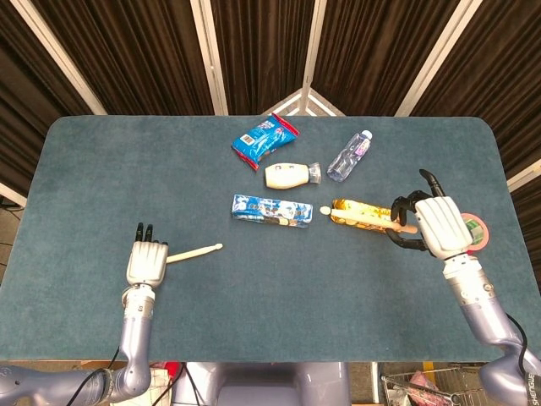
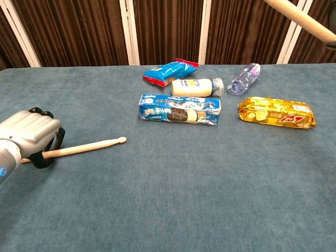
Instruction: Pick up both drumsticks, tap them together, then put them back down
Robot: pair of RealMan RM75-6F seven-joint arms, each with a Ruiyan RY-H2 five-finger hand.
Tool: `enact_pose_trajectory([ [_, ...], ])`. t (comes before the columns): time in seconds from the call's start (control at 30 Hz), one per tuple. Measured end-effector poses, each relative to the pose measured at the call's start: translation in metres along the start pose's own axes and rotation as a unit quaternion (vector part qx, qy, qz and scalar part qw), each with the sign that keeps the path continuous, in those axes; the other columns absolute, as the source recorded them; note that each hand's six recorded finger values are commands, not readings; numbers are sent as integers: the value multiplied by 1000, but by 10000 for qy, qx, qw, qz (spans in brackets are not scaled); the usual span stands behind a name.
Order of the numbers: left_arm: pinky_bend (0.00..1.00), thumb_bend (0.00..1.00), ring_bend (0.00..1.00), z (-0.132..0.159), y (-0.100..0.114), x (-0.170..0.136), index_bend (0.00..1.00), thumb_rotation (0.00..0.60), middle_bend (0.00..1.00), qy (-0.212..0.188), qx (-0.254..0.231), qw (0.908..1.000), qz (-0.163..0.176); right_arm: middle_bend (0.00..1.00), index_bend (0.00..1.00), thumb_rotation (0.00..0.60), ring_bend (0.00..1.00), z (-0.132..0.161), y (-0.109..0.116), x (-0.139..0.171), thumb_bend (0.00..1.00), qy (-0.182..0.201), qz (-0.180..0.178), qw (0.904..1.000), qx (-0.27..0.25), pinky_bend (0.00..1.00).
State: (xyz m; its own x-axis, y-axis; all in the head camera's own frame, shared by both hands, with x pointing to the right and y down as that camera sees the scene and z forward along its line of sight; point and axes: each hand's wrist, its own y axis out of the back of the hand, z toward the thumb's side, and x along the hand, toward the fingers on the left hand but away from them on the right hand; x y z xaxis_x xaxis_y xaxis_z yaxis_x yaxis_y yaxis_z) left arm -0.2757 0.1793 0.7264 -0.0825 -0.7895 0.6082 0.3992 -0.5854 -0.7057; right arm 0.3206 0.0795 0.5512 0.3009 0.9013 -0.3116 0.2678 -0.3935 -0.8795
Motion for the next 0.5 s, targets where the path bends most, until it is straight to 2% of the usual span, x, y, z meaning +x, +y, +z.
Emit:
enact_pose_trajectory([
  [0.5, 0, 401, 96, 0, -1, -4, 534, 600, 522, 144, 254, 9995, 83, 663, 785, 600, 453, 0, 0, 1, 468, -3, 18, 10000, 21, 41],
])
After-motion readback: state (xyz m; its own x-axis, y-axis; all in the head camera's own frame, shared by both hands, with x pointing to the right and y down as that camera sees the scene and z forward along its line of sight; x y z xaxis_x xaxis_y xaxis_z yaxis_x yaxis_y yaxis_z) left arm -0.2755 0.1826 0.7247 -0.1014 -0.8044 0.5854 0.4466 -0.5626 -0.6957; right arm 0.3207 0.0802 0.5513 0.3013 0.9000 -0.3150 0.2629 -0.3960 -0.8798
